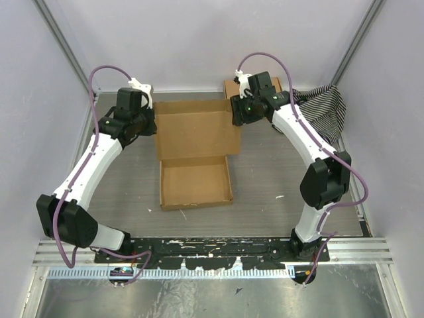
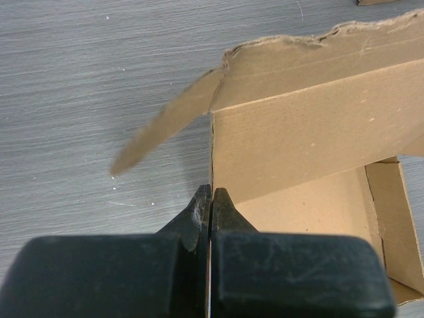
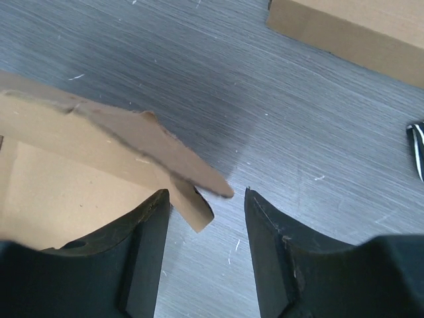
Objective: Fold the paper box
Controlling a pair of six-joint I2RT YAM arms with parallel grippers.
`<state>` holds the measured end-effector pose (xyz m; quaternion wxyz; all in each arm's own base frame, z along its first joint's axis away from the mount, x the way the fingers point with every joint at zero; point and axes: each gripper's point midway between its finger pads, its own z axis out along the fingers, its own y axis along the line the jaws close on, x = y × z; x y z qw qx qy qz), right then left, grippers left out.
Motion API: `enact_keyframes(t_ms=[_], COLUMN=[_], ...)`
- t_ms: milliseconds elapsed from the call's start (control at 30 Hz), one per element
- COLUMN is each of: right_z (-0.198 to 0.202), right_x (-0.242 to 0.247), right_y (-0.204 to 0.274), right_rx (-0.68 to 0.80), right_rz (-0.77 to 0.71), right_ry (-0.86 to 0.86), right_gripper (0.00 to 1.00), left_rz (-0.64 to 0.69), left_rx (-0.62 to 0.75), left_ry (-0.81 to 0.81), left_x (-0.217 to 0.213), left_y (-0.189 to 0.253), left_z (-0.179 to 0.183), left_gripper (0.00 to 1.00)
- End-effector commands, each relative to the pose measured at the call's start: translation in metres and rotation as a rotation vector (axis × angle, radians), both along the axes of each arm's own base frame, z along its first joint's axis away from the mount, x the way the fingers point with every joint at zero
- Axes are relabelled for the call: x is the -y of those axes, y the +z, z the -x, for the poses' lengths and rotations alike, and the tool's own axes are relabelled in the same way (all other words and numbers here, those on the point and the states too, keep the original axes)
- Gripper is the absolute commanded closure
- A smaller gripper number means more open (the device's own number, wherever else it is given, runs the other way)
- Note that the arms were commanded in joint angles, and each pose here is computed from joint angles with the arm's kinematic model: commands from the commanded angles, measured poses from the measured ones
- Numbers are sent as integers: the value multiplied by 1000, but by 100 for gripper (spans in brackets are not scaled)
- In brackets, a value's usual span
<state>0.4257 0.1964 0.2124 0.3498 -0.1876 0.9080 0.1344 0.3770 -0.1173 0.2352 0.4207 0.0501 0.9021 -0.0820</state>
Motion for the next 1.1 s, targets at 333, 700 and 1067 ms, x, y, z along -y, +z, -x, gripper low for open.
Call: enact_keyframes(t_ms=[333,700,1067], right_z=[-2,-36,-74], right_x=[-42,-36,-43], right_y=[52,58,66], right_rx=[68,72,231], right_rz=[-228,-197,-241], right_ry=[146,-62,-130], right_gripper=[82,95,99], left_rz=[15,28,42], left_rx=[87,112,93], left_ry=[-10,-4,40], left_x=[6,18,24], left_y=[27,45,46], left_z=[-12,-29,-50], left_gripper=[100,100,100])
